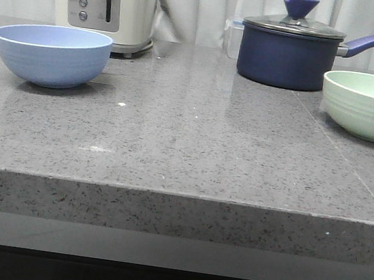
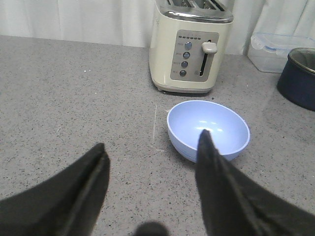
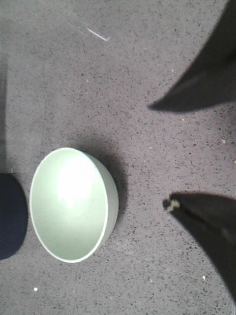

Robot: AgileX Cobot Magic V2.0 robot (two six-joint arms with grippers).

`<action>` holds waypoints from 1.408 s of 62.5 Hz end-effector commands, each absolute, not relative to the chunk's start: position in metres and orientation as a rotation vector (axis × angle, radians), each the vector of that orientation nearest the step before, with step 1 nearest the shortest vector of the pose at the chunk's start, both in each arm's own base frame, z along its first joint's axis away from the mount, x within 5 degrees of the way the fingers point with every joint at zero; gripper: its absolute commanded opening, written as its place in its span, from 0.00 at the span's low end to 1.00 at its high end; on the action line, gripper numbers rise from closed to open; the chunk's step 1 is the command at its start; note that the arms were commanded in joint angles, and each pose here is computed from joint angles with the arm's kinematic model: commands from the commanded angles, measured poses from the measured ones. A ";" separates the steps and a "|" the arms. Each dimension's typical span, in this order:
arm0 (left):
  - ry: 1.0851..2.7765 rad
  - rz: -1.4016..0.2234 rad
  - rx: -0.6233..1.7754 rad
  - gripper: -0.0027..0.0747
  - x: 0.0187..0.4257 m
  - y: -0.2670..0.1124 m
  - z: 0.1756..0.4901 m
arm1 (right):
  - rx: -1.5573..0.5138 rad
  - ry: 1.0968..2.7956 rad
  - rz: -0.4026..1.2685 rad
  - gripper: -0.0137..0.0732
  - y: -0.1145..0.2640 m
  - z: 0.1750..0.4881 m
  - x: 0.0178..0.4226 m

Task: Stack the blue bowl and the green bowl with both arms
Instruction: 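Lower the right gripper onto the rim of the pale green bowl and grasp it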

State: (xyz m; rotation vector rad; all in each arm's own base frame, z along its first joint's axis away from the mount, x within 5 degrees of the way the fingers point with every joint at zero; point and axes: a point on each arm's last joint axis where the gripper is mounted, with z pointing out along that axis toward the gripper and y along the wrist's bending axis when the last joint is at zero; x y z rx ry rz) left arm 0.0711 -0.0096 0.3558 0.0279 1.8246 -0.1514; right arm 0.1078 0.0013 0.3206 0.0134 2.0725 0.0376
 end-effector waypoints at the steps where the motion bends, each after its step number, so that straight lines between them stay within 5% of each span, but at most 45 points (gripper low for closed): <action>1: 1.733 -0.162 0.027 0.68 0.073 -0.010 0.370 | 0.017 2.002 0.040 0.77 0.001 0.334 0.113; 30: 1.729 -0.170 0.066 0.67 0.073 -0.012 0.372 | 0.015 2.200 0.084 0.76 0.003 0.361 0.144; 57: 1.719 -0.297 0.220 0.67 0.069 -0.025 0.372 | 0.076 2.353 0.086 0.76 -0.009 0.390 0.229; 88: 1.719 -0.294 0.221 0.67 0.069 -0.025 0.372 | 0.254 2.521 0.328 0.76 -0.029 0.332 0.310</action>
